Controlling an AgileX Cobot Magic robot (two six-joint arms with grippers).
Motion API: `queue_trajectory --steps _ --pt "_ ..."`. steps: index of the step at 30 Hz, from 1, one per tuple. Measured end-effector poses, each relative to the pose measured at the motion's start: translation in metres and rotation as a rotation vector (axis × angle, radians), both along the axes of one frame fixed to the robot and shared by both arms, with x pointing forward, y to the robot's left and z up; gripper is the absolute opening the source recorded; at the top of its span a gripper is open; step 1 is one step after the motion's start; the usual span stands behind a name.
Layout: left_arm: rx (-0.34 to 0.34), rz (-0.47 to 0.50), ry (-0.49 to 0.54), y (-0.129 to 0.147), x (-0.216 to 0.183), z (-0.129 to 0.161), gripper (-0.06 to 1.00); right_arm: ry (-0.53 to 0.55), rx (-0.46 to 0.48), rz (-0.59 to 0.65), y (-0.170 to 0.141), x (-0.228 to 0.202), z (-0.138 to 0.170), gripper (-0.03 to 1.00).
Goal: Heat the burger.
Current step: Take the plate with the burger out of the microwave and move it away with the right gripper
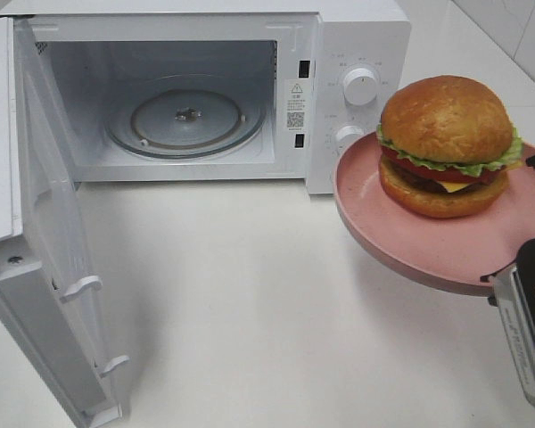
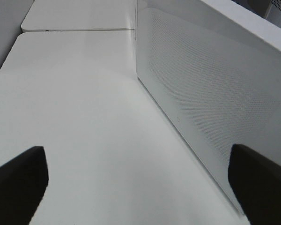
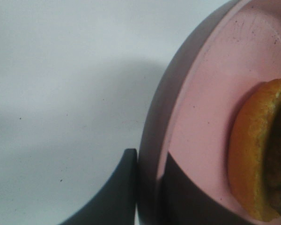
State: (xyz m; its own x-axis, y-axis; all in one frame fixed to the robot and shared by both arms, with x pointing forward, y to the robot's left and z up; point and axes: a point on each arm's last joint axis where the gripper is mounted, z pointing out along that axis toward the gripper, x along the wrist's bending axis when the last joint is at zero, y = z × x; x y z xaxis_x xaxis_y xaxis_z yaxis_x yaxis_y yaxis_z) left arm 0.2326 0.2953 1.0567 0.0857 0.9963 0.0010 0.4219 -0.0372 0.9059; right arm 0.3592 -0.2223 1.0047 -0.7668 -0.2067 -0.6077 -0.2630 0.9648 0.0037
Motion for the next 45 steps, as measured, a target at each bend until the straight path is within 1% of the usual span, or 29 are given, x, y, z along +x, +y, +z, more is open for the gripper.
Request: queue_trajectory --steps 5,7,8,9,12,13,14,18,19,20,22,23,24,25,26,27,28,29,30,31,33,34,35,36,37,38,40,42,45 --pt "0.000 0.000 0.000 0.000 0.000 0.000 0.99 0.000 -0.007 -0.070 -0.008 -0.003 0.002 0.06" --pt "0.000 0.000 0.000 0.000 0.000 0.000 0.99 0.014 -0.036 -0.125 -0.013 -0.004 0.001 0.06" --pt "0.000 0.000 0.000 0.000 0.000 0.000 0.99 0.014 -0.036 -0.125 -0.013 -0.004 0.001 0.06" --pt "0.000 0.000 0.000 0.000 0.000 0.000 0.99 0.018 -0.056 -0.167 -0.017 -0.004 0.001 0.06" --pt "0.000 0.000 0.000 0.000 0.000 0.000 0.99 0.016 -0.064 -0.190 -0.019 -0.004 0.001 0.06" --pt "0.000 0.000 0.000 0.000 0.000 0.000 0.99 0.003 -0.066 -0.230 -0.021 -0.003 0.002 0.06" --pt "0.000 0.000 0.000 0.000 0.000 0.000 0.99 -0.011 -0.053 -0.267 -0.022 -0.002 0.003 0.06" --pt "0.000 0.000 0.000 0.000 0.000 0.000 0.99 -0.021 -0.016 -0.323 -0.023 -0.001 0.003 0.06" --pt "0.000 0.000 0.000 0.000 0.000 0.000 0.99 -0.015 0.009 -0.365 -0.023 0.000 0.003 0.06" --pt "0.000 0.000 0.000 0.000 0.000 0.000 0.99 -0.015 0.009 -0.365 -0.023 0.000 0.003 0.06" --pt "0.000 0.000 0.000 0.000 0.000 0.000 0.99 0.005 0.008 -0.440 -0.023 0.002 -0.001 0.06" --pt "0.000 0.000 0.000 0.000 0.000 0.000 0.99 0.005 0.008 -0.440 -0.023 0.002 -0.001 0.06" --pt "0.000 0.000 0.000 0.000 0.000 0.000 0.99 0.018 -0.002 -0.503 -0.023 0.004 -0.005 0.06" --pt "0.000 0.000 0.000 0.000 0.000 0.000 0.99 0.018 -0.002 -0.503 -0.023 0.004 -0.005 0.06" --pt "0.000 0.000 0.000 0.000 0.000 0.000 0.99 0.020 -0.002 -0.541 -0.023 0.006 -0.007 0.06" --pt "0.000 0.000 0.000 0.000 0.000 0.000 0.99 0.012 0.022 -0.621 -0.023 0.009 -0.009 0.06" --pt "0.000 0.000 0.000 0.000 0.000 0.000 0.99 0.012 0.022 -0.621 -0.023 0.009 -0.009 0.06" --pt "0.000 0.000 0.000 0.000 0.000 0.000 0.99 0.000 0.046 -0.690 -0.022 0.012 -0.012 0.06" --pt "0.000 0.000 0.000 0.000 0.000 0.000 0.99 0.000 0.046 -0.690 -0.022 0.012 -0.012 0.06" --pt "0.000 0.000 0.000 0.000 0.000 0.000 0.99 -0.013 0.067 -0.749 -0.021 0.016 -0.014 0.06" --pt "0.000 0.000 0.000 0.000 0.000 0.000 0.99 -0.017 0.077 -0.781 -0.020 0.017 -0.016 0.06" --pt "0.000 0.000 0.000 0.000 0.000 0.000 0.99 -0.024 0.094 -0.847 -0.019 0.020 -0.019 0.06" --pt "0.000 0.000 0.000 0.000 0.000 0.000 0.99 -0.024 0.094 -0.847 -0.019 0.020 -0.019 0.06" --pt "0.000 0.000 0.000 0.000 0.000 0.000 0.99 -0.030 0.101 -0.913 -0.018 0.023 -0.024 0.06" --pt "0.000 0.000 0.000 0.000 0.000 0.000 0.99 -0.030 0.101 -0.913 -0.018 0.023 -0.024 0.06" --pt "0.000 0.000 0.000 0.000 0.000 0.000 0.99 -0.037 0.113 -0.986 -0.018 0.025 -0.028 0.06" --pt "0.000 0.000 0.000 0.000 0.000 0.000 0.99 -0.041 0.116 -1.015 -0.018 0.026 -0.030 0.06" --pt "0.000 0.000 0.000 0.000 0.000 0.000 0.99 -0.053 0.117 -1.101 -0.017 0.029 -0.036 0.06" --pt "0.000 0.000 0.000 0.000 0.000 0.000 0.99 -0.059 0.117 -1.145 -0.016 0.031 -0.041 0.06"
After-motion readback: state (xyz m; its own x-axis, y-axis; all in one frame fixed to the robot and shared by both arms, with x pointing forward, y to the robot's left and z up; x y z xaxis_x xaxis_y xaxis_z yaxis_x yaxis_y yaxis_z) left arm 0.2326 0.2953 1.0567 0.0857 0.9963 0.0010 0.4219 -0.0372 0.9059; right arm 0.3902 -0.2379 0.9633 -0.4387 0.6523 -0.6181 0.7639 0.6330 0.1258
